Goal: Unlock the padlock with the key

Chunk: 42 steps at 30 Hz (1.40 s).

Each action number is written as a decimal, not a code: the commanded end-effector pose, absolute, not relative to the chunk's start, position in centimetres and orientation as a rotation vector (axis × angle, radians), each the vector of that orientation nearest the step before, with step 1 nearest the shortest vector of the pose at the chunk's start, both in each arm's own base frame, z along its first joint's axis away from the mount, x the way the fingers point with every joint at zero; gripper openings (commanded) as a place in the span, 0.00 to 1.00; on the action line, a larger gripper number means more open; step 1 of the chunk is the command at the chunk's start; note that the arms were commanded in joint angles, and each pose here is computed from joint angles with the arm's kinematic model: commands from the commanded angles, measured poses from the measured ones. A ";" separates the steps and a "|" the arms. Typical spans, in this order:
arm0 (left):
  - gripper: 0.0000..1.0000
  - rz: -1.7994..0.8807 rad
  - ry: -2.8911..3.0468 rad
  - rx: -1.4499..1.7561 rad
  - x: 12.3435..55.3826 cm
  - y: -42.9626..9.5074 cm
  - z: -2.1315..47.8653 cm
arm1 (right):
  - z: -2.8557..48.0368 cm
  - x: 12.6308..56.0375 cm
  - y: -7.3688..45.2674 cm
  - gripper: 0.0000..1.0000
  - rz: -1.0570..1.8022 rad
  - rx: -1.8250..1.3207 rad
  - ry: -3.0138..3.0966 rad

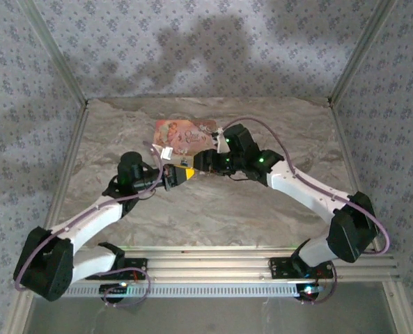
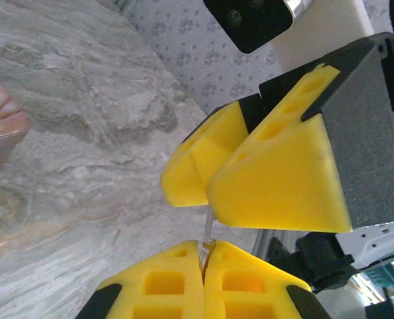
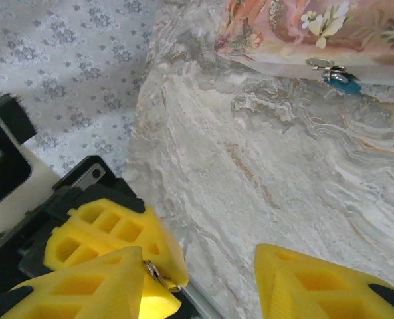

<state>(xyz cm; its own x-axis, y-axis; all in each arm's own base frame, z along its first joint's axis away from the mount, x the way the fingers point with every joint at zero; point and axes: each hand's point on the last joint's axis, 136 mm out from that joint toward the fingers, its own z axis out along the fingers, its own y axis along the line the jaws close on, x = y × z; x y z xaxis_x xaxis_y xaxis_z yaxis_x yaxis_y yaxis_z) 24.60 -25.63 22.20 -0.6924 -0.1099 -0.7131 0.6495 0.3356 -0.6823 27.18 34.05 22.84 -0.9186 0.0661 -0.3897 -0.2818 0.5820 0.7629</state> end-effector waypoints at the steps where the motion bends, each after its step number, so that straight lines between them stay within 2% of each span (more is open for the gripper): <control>1: 0.00 -1.324 1.890 0.500 24.5 -24.9 22.9 | 23.5 27.0 35.1 0.47 1.300 -0.095 2.404; 7: 0.00 -1.320 1.887 0.516 24.0 -24.7 23.0 | 24.3 26.9 36.1 0.44 1.307 -0.122 2.378; 19: 0.00 -1.360 1.883 0.569 23.4 -25.2 22.9 | 24.0 27.3 36.8 0.01 1.324 -0.132 2.373; 25: 0.00 -1.355 1.904 0.597 23.0 -25.2 22.8 | 24.4 27.3 36.4 0.00 1.317 -0.222 2.342; 27: 0.11 -1.359 1.911 0.593 22.9 -25.0 22.8 | 24.6 27.2 36.1 0.00 1.311 -0.275 2.338; 31: 0.44 -1.396 1.938 0.474 23.7 -23.4 23.2 | 25.3 27.1 35.1 0.00 1.272 -0.416 2.342; 35: 0.46 -1.486 1.897 0.427 23.7 -22.6 24.5 | 25.9 26.4 34.6 0.00 1.297 -0.544 2.317; 42: 0.41 -1.620 1.819 0.493 23.3 -23.6 26.2 | 27.4 25.3 35.0 0.00 1.359 -0.677 2.257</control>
<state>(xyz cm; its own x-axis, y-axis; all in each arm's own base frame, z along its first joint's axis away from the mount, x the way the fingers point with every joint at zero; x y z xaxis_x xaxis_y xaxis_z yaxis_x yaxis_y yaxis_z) 23.92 -23.01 24.33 -0.7330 -0.1452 -0.6645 0.6188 0.2631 -0.7401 26.47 34.76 25.73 -0.8309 -0.1332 -0.5402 -0.5323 0.4729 0.7021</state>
